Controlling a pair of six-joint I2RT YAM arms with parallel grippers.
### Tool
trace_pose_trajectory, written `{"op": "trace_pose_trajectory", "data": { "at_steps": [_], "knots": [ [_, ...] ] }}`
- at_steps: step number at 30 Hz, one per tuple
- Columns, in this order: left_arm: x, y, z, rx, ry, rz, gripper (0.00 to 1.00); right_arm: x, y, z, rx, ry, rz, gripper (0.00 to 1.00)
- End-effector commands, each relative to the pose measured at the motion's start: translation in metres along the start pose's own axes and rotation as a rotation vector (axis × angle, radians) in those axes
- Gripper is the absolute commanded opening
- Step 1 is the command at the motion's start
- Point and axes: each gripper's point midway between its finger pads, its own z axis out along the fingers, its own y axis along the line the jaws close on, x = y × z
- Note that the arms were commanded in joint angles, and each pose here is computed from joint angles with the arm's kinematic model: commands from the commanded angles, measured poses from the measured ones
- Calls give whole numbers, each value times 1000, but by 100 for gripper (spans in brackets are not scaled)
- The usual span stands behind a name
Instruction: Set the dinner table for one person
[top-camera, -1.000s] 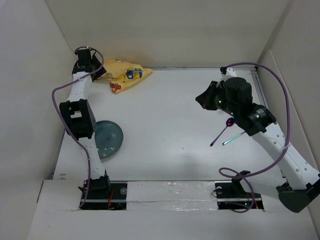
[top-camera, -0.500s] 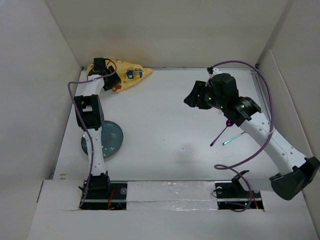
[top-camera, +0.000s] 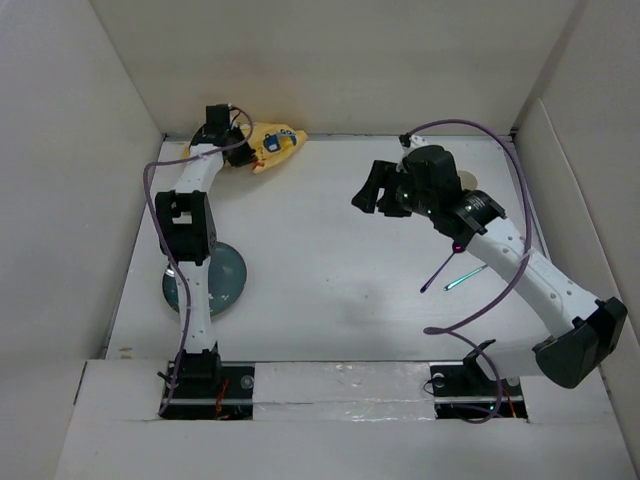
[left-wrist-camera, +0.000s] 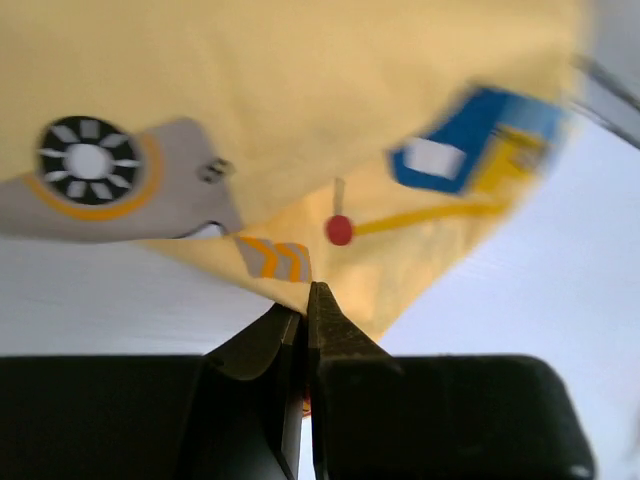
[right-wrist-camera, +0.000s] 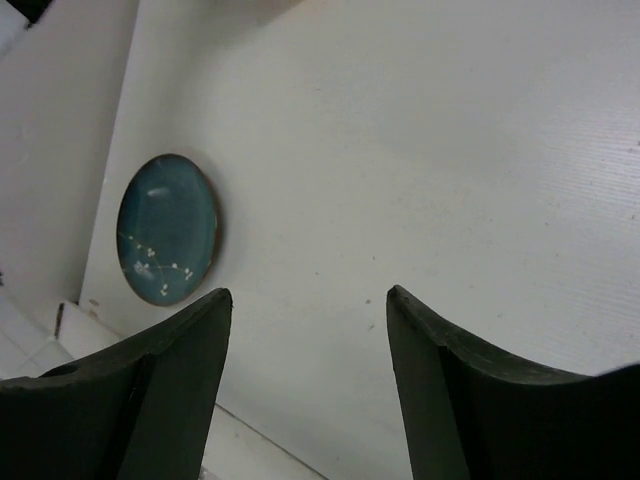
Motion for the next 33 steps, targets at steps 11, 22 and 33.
{"op": "trace_pose_trajectory", "data": {
  "at_steps": [11,22,33],
  "knots": [
    [5,-227,-241,519,-185,242,0,-58,-15,15,46,-134,13,100],
    [192,-197,-188,427,224,413,5,7,-96,32,213,-17,107,99],
    [134,-201,-148,313,59,363,29,71,-136,44,298,103,176,72]
  ]
}}
